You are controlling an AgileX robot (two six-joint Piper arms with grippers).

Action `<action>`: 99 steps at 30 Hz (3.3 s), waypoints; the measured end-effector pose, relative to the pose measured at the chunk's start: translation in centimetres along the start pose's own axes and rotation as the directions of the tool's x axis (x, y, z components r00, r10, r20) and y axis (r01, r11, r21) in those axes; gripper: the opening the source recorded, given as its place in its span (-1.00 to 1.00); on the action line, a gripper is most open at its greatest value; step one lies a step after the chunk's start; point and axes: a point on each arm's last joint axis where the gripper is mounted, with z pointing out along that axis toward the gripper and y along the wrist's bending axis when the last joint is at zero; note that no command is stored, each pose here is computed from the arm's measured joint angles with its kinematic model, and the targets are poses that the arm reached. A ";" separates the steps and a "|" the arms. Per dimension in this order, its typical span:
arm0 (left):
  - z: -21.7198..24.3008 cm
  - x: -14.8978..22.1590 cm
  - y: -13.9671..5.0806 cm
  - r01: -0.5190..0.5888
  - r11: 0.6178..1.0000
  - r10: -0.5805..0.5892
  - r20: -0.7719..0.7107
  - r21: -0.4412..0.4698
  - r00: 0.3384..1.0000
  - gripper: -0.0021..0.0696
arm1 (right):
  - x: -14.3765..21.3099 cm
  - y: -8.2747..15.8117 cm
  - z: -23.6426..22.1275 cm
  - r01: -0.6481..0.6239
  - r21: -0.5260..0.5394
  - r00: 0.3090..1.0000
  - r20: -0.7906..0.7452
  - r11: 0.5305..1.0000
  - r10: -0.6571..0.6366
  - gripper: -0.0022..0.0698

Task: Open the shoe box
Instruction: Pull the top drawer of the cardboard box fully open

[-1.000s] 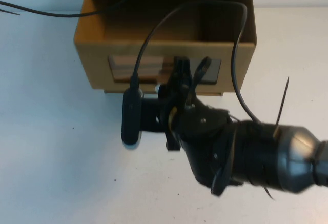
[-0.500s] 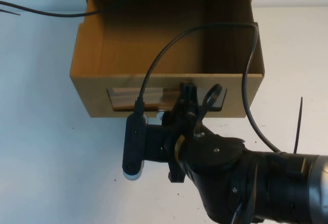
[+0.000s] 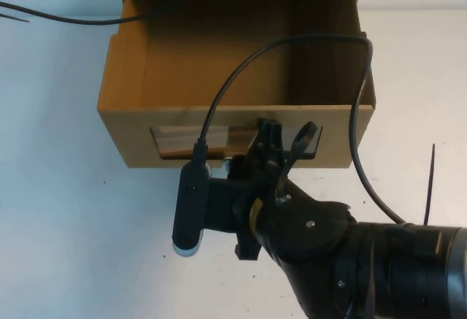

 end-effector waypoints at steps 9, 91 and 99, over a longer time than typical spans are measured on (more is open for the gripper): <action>-1.2 -1.1 -1.2 -0.095 0.994 0.095 0.001 -0.047 0.995 -0.96 | -0.8 -2.0 -2.7 -0.072 0.004 0.990 0.122 0.997 0.071 0.11; -23.5 27.9 -18.7 -0.227 0.657 0.438 0.119 -0.719 0.891 -0.96 | 21.1 -5.9 -23.5 -0.811 0.113 0.584 0.218 0.575 0.782 -0.98; -23.5 29.6 -18.1 -0.256 0.610 0.467 0.080 -0.750 0.880 -0.96 | 21.1 -5.9 -23.5 -0.811 0.110 0.583 0.218 0.574 0.782 -0.98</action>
